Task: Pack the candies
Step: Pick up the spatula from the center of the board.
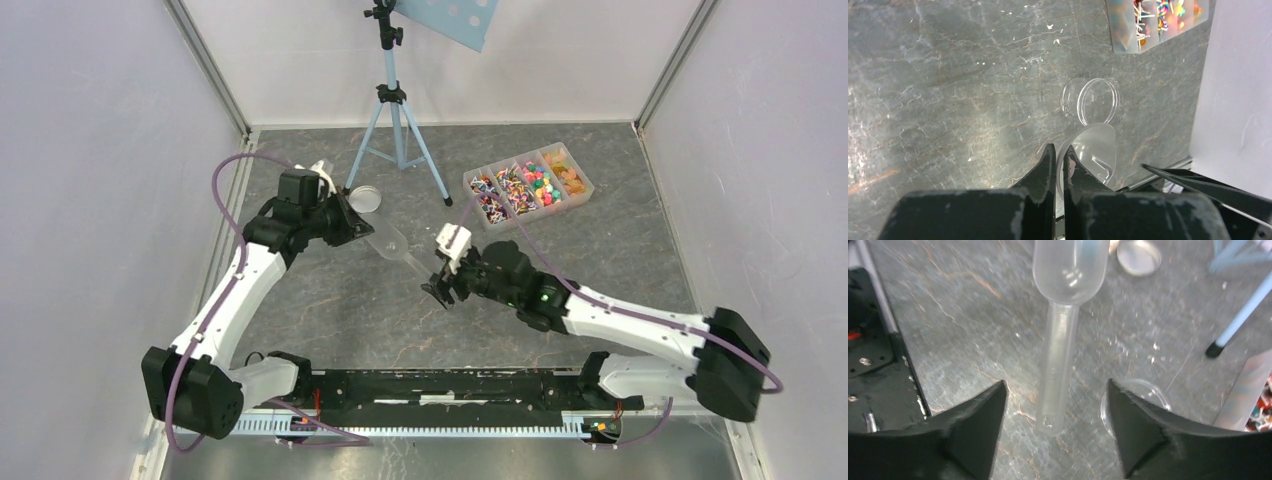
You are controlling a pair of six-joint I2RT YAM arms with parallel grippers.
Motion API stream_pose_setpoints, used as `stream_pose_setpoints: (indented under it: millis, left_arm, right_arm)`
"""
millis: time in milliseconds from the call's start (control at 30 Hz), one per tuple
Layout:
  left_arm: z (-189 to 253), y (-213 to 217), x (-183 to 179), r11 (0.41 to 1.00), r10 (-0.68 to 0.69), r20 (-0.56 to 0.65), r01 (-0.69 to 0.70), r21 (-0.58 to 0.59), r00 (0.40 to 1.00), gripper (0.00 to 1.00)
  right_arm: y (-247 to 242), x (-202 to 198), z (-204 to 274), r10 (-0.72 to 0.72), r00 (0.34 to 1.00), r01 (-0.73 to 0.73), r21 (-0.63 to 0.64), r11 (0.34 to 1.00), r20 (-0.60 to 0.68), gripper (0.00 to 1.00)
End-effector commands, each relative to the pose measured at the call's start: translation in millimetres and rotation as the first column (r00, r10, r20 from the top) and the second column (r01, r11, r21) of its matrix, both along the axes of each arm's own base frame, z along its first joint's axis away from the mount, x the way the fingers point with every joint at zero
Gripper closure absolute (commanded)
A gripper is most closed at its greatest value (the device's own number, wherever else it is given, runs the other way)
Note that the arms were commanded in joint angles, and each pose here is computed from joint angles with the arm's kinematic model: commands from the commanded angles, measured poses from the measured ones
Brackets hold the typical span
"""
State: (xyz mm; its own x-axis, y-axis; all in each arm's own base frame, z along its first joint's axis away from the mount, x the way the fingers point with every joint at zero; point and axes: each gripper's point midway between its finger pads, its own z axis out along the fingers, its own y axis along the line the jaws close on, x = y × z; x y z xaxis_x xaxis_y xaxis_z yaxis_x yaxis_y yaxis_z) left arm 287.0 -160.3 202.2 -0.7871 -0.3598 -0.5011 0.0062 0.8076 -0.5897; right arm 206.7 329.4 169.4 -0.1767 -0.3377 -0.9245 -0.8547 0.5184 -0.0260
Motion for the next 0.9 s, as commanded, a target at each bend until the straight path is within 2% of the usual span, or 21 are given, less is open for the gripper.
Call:
stream_pose_setpoints:
  millis: [0, 33, 67, 167, 333, 500, 767, 833, 867]
  left_arm:
    - [20.6, -2.9, -12.0, 0.986, 0.024, -0.048, -0.032, -0.163, 0.999, 0.98]
    - [20.9, -2.6, -13.7, 0.983, 0.032, -0.064, -0.043, -0.178, 0.997, 0.98]
    - [21.3, -4.3, -16.1, 0.977, 0.032, -0.081, -0.048, -0.207, 0.996, 0.98]
    - [21.6, -10.6, -20.1, 0.949, 0.048, -0.129, -0.086, -0.304, 0.991, 0.98]
    - [23.5, -18.0, -23.8, 0.881, 0.094, -0.177, -0.165, -0.444, 0.980, 0.98]
    - [17.9, -17.5, -29.9, 0.870, 0.104, -0.207, -0.190, -0.456, 0.973, 0.98]
    - [9.8, -17.3, -34.3, 0.871, 0.099, -0.222, -0.193, -0.453, 0.970, 0.98]
    - [8.2, -18.3, -35.8, 0.869, 0.091, -0.228, -0.189, -0.457, 0.969, 0.98]
    - [8.6, -19.0, -36.2, 0.869, 0.085, -0.226, -0.183, -0.460, 0.970, 0.98]
  right_arm:
    - [4.9, -10.7, 68.1, 0.106, 0.943, -0.172, 0.187, 0.967, 0.315, 0.10]
    - [2.3, -13.8, 75.2, 0.108, 0.929, -0.191, 0.207, 0.960, 0.355, 0.05]
    - [0.9, -15.3, 82.1, 0.100, 0.918, -0.200, 0.229, 0.953, 0.384, 0.05]
    - [1.0, -17.2, 89.3, 0.090, 0.901, -0.220, 0.269, 0.938, 0.425, 0.10]
    - [10.7, -6.7, 79.1, 0.070, 0.922, -0.170, 0.237, 0.957, 0.381, 0.18]
    - [9.7, 6.0, 71.3, 0.037, 0.916, -0.120, 0.184, 0.976, 0.399, 0.28]
    - [18.6, 3.5, 65.3, 0.078, 0.925, -0.151, 0.170, 0.974, 0.372, 0.58]
    - [22.6, 1.5, 62.1, 0.101, 0.928, -0.168, 0.159, 0.973, 0.359, 0.58]
    - [24.9, 0.2, 57.4, 0.121, 0.931, -0.179, 0.141, 0.974, 0.344, 0.53]
